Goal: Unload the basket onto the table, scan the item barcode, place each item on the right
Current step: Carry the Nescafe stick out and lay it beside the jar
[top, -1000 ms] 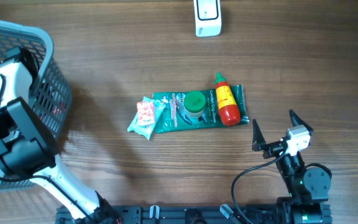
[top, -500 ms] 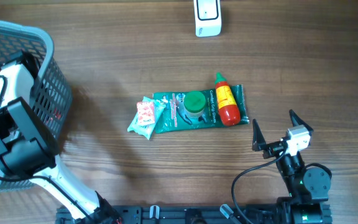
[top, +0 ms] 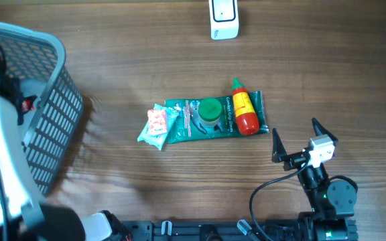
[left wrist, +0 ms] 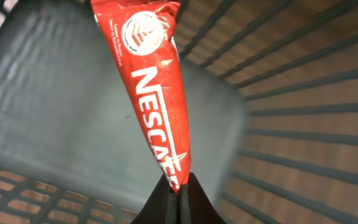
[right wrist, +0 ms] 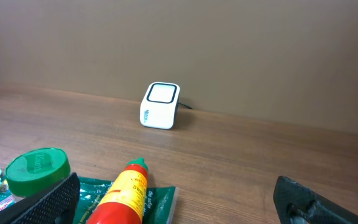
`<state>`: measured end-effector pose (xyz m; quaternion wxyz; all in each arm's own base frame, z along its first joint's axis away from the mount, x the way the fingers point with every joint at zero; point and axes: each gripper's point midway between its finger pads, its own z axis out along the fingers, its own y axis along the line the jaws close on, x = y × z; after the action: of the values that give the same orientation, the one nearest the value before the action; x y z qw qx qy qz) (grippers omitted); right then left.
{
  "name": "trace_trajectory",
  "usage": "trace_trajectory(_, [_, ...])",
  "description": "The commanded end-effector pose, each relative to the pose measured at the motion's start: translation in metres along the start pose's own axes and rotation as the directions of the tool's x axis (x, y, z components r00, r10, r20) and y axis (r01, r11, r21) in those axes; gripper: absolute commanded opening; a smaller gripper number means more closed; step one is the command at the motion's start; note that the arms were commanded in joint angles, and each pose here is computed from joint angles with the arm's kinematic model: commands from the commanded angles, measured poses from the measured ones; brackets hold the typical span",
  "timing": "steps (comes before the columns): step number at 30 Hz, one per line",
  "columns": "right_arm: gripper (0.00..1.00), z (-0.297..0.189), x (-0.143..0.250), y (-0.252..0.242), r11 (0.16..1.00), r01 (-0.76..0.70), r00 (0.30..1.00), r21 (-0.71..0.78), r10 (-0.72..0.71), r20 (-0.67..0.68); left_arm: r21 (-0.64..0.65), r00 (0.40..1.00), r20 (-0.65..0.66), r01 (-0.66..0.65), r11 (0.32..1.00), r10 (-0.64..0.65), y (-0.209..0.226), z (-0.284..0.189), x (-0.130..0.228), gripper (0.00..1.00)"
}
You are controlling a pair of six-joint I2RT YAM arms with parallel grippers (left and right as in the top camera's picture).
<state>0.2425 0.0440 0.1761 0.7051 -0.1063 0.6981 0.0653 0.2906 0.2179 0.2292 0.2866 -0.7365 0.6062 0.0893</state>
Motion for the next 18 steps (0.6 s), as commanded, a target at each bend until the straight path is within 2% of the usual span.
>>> trace_trajectory(1, [1.0, 0.0, -0.002, 0.004, 1.0, 0.016, 1.0, -0.02, -0.016, 0.011, 0.223, 0.999, -0.001, 0.041, 0.974, -0.041, -0.016, -0.068, -0.02, 0.04])
trace_trajectory(2, [1.0, 0.0, -0.002, 0.004, 1.0, 0.015, 1.0, -0.02, -0.015, 0.011, 0.311, 0.999, -0.043, 0.032, 0.95, -0.019, -0.023, -0.087, -0.016, 0.04])
trace_trajectory(4, [1.0, 0.0, -0.002, 0.004, 1.0, 0.016, 1.0, -0.02, -0.016, 0.011, 0.483, 0.986, -0.128, -0.032, 0.875, 0.106, -0.04, -0.12, 0.002, 0.04])
trace_trajectory(5, [1.0, 0.0, -0.002, 0.004, 1.0, 0.016, 1.0, -0.019, -0.016, 0.011, 0.616, 0.951, -0.173, -0.099, 0.781, 0.257, -0.053, -0.148, 0.026, 0.04])
trace_trajectory(6, [1.0, 0.0, -0.002, 0.004, 1.0, 0.016, 1.0, -0.019, -0.016, 0.011, 0.764, 0.869, -0.154, -0.197, 0.614, 0.47, -0.062, -0.185, 0.062, 0.04])
trace_trajectory(8, [1.0, 0.0, -0.002, 0.004, 1.0, 0.015, 1.0, -0.019, -0.015, 0.011, 0.842, 0.741, -0.026, -0.346, 0.415, 0.671, -0.061, -0.213, 0.105, 0.04])
trace_trajectory(9, [1.0, 0.0, -0.002, 0.004, 1.0, 0.015, 1.0, -0.019, -0.015, 0.011, 0.854, 0.668, 0.037, -0.407, 0.324, 0.743, -0.058, -0.221, 0.126, 0.04])
trace_trajectory(10, [0.99, 0.0, -0.002, 0.004, 1.0, 0.015, 1.0, -0.019, -0.015, 0.011, 0.856, 0.57, 0.097, -0.466, 0.224, 0.816, -0.051, -0.227, 0.152, 0.04])
trace_trajectory(12, [1.0, 0.0, -0.002, 0.004, 1.0, 0.015, 1.0, -0.019, -0.015, 0.011, 0.816, 0.366, 0.176, -0.573, 0.072, 0.914, -0.03, -0.226, 0.205, 0.04])
trace_trajectory(15, [1.0, 0.0, -0.002, 0.004, 1.0, 0.015, 1.0, -0.019, -0.015, 0.011, 0.721, 0.184, 0.241, -0.691, -0.049, 0.953, -0.013, -0.208, 0.253, 0.04])
trace_trajectory(16, [1.0, 0.0, -0.002, 0.004, 1.0, 0.015, 1.0, -0.019, -0.015, 0.011, 0.671, 0.074, 0.274, -0.729, -0.135, 0.959, -0.005, -0.195, 0.273, 0.04])
trace_trajectory(18, [1.0, 0.0, -0.002, 0.004, 1.0, 0.015, 1.0, -0.019, -0.015, 0.011, 0.613, -0.046, 0.27, -0.762, -0.208, 0.962, 0.007, -0.173, 0.3, 0.04])
